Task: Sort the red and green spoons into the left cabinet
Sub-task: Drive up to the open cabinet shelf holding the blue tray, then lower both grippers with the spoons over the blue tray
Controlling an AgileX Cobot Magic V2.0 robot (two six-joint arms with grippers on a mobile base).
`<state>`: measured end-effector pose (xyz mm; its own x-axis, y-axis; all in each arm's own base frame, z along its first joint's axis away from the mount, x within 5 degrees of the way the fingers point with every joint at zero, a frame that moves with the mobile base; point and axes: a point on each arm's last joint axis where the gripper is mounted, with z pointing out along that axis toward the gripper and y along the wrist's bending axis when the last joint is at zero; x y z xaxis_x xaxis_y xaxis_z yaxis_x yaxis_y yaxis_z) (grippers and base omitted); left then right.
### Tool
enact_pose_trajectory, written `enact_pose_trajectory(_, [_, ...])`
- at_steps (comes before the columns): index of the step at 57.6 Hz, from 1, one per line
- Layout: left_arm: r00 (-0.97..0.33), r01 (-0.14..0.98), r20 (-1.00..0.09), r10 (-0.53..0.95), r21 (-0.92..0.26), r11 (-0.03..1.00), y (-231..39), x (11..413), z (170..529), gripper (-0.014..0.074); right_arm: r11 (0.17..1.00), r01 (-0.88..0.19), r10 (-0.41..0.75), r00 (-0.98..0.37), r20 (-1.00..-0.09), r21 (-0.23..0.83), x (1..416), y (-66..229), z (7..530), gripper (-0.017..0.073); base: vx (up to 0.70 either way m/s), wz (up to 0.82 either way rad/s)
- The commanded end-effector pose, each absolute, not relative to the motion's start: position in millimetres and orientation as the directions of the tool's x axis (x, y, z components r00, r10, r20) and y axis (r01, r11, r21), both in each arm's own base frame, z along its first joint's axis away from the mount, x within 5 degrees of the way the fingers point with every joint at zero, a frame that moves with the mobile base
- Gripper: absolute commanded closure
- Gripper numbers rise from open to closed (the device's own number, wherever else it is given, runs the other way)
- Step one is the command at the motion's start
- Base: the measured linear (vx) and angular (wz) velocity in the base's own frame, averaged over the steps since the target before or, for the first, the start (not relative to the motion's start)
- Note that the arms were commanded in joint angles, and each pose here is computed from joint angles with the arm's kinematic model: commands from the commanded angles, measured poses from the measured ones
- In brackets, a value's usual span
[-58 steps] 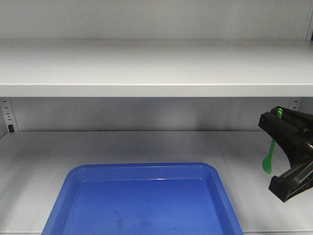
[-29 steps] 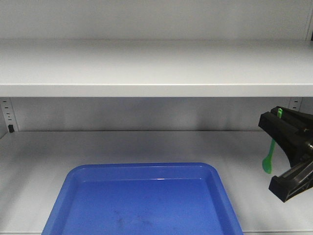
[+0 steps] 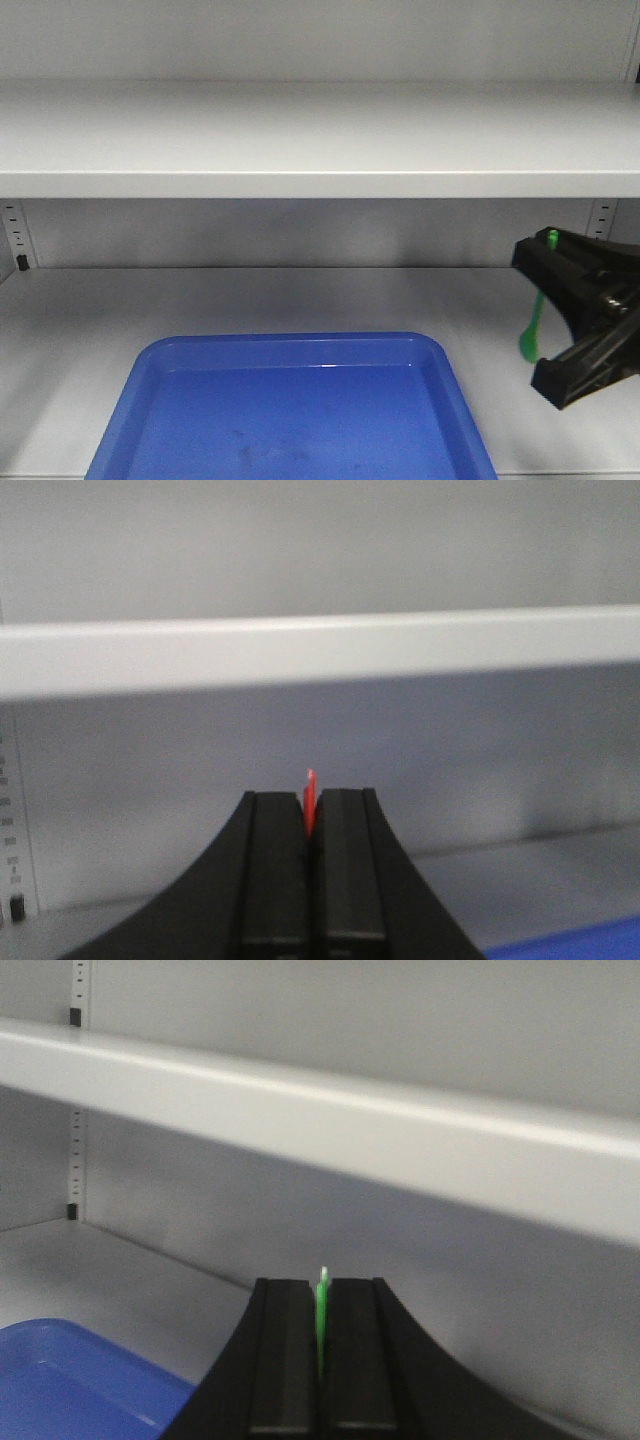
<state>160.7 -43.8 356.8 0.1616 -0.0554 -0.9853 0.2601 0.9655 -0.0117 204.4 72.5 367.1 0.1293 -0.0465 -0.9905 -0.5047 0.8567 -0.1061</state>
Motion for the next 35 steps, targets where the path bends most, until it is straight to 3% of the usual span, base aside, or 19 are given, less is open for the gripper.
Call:
enact_pose_trajectory(1, [0.216, 0.272, -0.971, -0.1, -0.038, 0.961, -46, 165, 368, 0.0482, 0.823, -0.564, 0.023, 0.153, -0.988, -0.068, 210, 79, 374, 0.0567, 0.0, 0.0])
enact_pose_trajectory(11, [0.118, 0.331, -0.953, -0.279, -0.227, 0.916, -57, 183, 357, 0.0482, 0.754, -0.657, 0.046, 0.074, -0.996, -0.014, 232, 93, 351, 0.0564, 0.0, 0.0])
enact_pose_trajectory(25, [0.008, 0.589, -0.95, -0.311, -0.247, 0.77, -110, 205, 330, 0.0536, 0.693, -0.691, 0.168, -0.125, -0.978, 0.208, 255, 103, 331, 0.0557, 0.0, 0.0])
enact_pose_trajectory(35, [-0.123, 0.64, -0.882, -0.454, -0.42, 0.643, -132, 226, 312, 0.0573, 0.657, -0.734, 0.099, -0.141, -0.985, 0.171, 268, 131, 335, 0.0529, 0.0, 0.0])
